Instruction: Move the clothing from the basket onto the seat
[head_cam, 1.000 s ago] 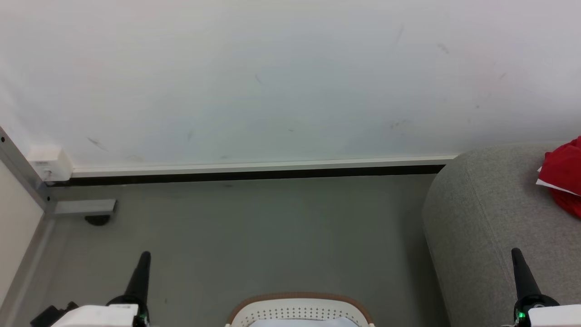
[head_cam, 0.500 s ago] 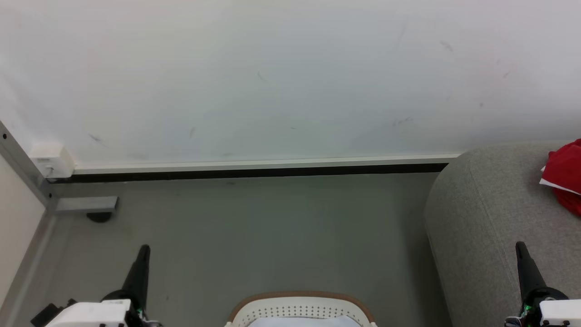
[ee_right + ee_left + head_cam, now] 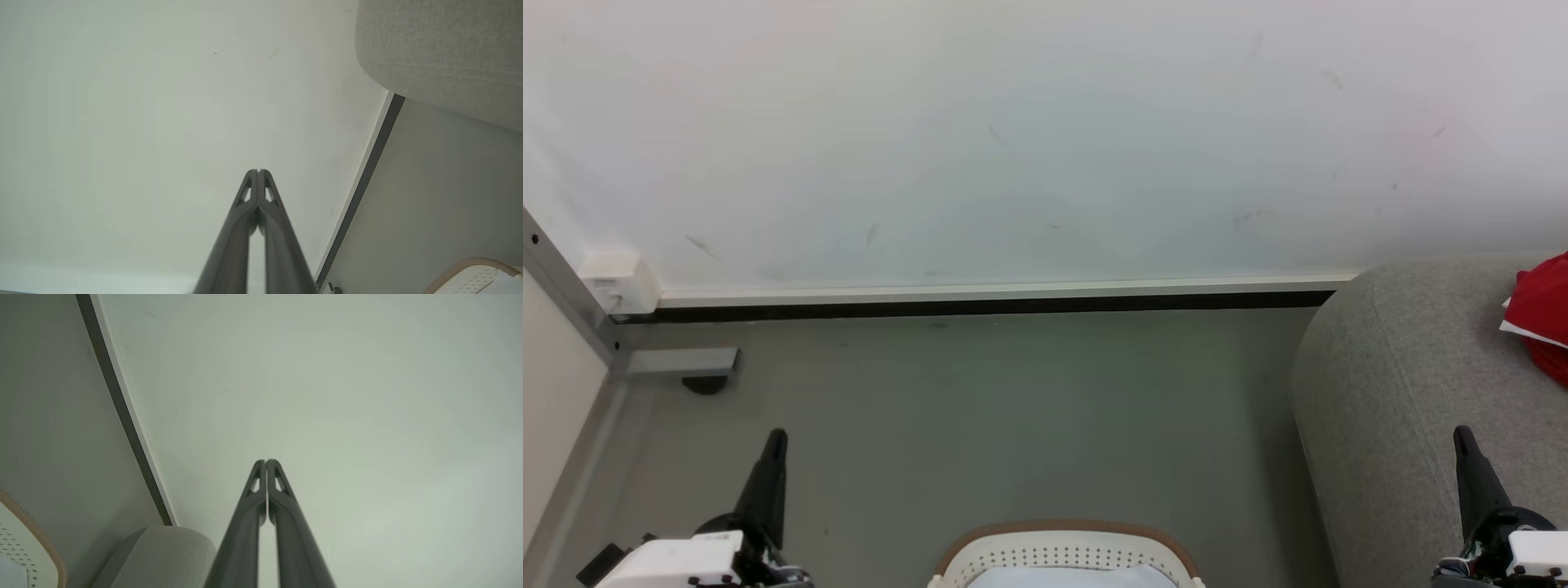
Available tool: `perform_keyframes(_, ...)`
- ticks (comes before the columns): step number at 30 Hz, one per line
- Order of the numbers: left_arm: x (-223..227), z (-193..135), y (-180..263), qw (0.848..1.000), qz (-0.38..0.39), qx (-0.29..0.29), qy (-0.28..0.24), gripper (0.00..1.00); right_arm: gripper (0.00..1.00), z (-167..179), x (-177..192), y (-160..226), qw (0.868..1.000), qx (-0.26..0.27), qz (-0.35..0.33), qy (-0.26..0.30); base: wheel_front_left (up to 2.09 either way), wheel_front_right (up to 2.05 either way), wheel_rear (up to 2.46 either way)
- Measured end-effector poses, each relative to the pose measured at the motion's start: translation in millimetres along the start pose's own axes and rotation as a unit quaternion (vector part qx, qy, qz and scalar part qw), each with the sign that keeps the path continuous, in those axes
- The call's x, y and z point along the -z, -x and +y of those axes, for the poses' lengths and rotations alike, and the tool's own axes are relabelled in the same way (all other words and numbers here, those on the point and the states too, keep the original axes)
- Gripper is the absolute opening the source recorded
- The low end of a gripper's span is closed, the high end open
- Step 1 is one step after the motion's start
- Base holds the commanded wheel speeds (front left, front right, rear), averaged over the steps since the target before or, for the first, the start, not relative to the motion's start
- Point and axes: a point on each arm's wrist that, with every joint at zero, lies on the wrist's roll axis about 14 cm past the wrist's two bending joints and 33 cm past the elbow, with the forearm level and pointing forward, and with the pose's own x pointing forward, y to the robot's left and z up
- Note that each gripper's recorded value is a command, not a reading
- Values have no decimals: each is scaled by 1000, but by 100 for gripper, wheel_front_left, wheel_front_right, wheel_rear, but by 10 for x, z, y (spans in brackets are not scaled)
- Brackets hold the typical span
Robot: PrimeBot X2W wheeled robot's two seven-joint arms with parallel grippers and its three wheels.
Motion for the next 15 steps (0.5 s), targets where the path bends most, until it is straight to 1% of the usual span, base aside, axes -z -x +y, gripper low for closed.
perform_keyframes(3, -6, -11, -6, 1000, 0, 2, 6, 0, 0, 11, 4, -12, 1000, -1, 2, -9, 0, 0, 0)
perform_keyframes(15, -6, -14, -8, 1000, 0, 3, 7, 0, 0, 17, 2, -12, 1000, -2, 4, -6, 0, 0, 0)
